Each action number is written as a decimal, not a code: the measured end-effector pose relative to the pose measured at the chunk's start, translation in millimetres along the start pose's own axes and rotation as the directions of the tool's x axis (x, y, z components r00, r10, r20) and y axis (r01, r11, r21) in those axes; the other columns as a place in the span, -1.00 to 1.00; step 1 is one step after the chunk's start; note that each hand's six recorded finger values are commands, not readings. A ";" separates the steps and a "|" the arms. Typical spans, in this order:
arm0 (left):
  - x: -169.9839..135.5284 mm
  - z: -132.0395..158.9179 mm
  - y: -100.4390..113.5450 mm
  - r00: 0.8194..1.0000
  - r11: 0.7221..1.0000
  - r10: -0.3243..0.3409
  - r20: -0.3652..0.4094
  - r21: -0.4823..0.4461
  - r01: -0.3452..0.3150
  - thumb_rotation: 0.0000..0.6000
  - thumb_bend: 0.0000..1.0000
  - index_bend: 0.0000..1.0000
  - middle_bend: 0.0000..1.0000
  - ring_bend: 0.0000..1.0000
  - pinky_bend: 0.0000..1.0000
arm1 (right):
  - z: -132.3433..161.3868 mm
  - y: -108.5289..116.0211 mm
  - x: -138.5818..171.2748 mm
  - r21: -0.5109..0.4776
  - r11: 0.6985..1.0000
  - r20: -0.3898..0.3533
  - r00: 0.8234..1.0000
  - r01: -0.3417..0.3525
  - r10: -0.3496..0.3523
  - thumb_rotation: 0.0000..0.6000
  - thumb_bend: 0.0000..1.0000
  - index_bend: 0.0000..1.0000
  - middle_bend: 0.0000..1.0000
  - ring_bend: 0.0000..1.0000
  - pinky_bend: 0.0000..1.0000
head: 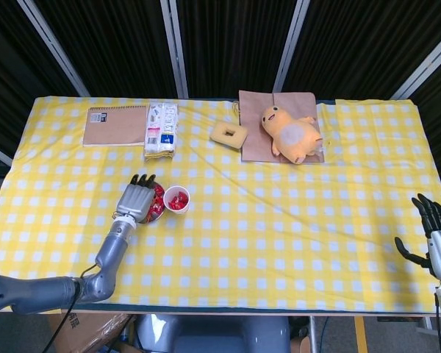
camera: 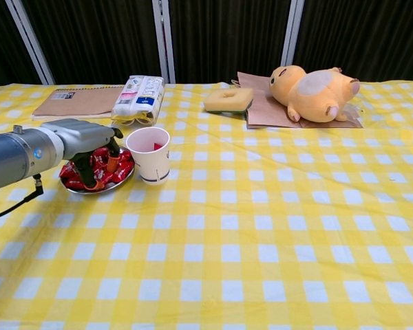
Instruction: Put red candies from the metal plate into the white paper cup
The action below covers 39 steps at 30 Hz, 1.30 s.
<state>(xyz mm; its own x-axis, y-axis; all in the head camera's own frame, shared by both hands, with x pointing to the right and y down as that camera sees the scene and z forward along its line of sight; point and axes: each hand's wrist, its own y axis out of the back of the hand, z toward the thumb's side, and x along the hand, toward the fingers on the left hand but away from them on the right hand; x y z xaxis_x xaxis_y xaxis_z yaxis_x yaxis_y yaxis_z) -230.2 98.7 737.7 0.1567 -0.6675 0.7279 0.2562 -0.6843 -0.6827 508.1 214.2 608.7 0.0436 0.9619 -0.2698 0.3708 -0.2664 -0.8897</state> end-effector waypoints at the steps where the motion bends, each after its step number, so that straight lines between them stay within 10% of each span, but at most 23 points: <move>1: -0.1 -0.2 -0.1 1.000 1.000 -0.001 0.000 0.000 0.001 1.00 -0.22 0.00 -1.00 -1.00 -0.97 | 0.1 -0.1 0.0 0.000 1.000 0.000 1.000 0.000 0.000 1.00 -0.18 -1.00 -0.99 -1.00 -1.00; 17: -3.7 -2.9 11.0 1.000 0.999 0.021 0.000 -0.035 -0.021 1.00 -0.18 0.04 -1.00 -1.00 -0.97 | -0.1 0.8 -0.6 -0.001 1.000 -0.001 1.000 0.005 -0.005 1.00 -0.18 -1.00 -0.99 -1.00 -1.00; 39: -27.1 32.0 107.4 0.972 0.972 0.206 0.110 -0.140 -0.190 1.00 -0.19 0.03 -1.00 -1.00 -0.97 | 0.4 1.2 -0.8 -0.005 1.000 -0.004 1.000 0.008 -0.008 1.00 -0.18 -1.00 -0.99 -1.00 -1.00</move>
<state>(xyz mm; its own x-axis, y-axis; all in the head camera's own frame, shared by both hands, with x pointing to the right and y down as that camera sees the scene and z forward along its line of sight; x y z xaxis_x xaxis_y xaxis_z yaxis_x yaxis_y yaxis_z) -176.4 52.7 646.6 0.3103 -0.7575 0.5744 0.0860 -0.5794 -0.8105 508.2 213.1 607.6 0.0444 0.9642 -0.2613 0.3754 -0.2585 -0.8901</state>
